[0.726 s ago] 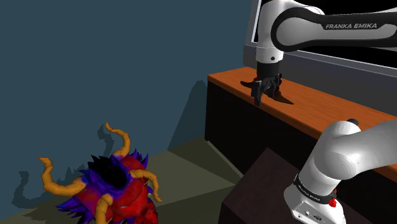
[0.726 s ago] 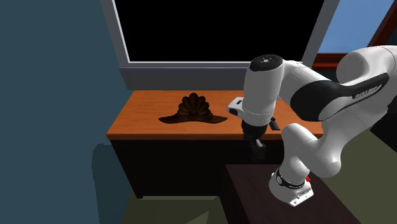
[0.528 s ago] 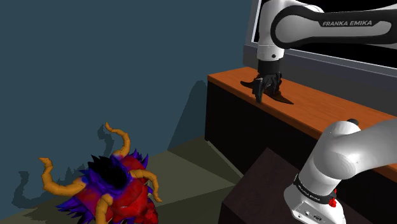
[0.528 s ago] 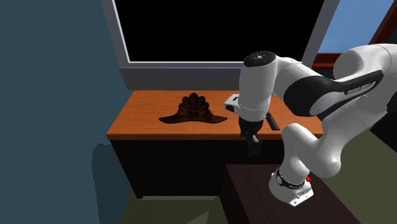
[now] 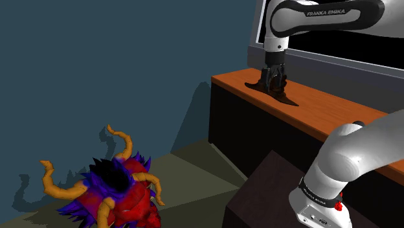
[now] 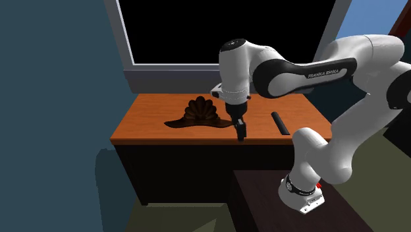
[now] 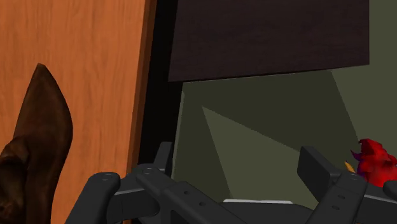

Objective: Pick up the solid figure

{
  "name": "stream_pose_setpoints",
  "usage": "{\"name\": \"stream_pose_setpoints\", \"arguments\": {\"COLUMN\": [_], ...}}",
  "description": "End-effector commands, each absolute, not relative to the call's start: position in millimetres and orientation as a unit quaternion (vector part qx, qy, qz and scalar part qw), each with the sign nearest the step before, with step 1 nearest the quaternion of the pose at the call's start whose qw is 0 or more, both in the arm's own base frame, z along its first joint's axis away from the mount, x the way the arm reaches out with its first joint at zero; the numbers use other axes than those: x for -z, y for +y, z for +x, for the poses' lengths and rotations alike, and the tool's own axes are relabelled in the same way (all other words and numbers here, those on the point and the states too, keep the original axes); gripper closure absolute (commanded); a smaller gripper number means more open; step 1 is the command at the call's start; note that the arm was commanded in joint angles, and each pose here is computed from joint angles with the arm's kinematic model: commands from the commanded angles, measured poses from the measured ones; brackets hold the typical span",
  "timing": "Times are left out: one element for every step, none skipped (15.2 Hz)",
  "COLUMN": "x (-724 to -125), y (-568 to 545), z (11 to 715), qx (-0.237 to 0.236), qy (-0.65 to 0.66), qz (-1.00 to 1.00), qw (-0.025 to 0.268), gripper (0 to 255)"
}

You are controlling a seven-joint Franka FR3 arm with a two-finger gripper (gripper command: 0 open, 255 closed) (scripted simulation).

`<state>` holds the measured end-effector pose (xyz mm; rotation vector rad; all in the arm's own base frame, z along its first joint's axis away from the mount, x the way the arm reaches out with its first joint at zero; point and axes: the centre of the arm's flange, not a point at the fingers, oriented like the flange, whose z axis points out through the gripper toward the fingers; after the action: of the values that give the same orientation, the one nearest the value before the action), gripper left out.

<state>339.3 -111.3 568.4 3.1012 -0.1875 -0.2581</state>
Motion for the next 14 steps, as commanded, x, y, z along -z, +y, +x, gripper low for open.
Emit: {"name": "stream_pose_setpoints", "arguments": {"x": [-571.1, -572.2, -573.2, -574.1, -574.9, -575.5, -576.1, -576.6, -577.0, -577.3, -577.4, -577.5, -577.5, -577.3], "y": [-139.5, -152.8, -166.2, -179.5, -192.8, -206.2, -219.5, -232.9, -246.2, -259.6, -272.9, -286.2, -299.6, -312.9], "z": [346.6, 351.6, 356.6, 361.5, 366.5, 371.5, 376.5, 381.5, 386.6, 391.6, 396.7, 401.7, 406.8, 411.9], "qx": [0.088, 0.091, 0.094, 0.096, 0.099, 0.101, 0.104, 0.107, 0.109, 0.112, 0.115, 0.117, 0.120, 0.123], "qy": [-0.058, -0.058, -0.057, -0.057, -0.056, -0.056, -0.055, -0.054, -0.054, -0.053, -0.053, -0.052, -0.052, -0.051], "qz": [0.994, 0.994, 0.994, 0.994, 0.994, 0.993, 0.993, 0.993, 0.992, 0.992, 0.992, 0.991, 0.991, 0.991], "qw": [0.007, 0.004, 0.001, -0.001, -0.004, -0.007, -0.010, -0.012, -0.015, -0.018, -0.021, -0.023, -0.026, -0.029], "gripper": [0, 0, 0, 0, 0, 0, 0, 0, 0, 0, 0, 0, 0, 0]}}
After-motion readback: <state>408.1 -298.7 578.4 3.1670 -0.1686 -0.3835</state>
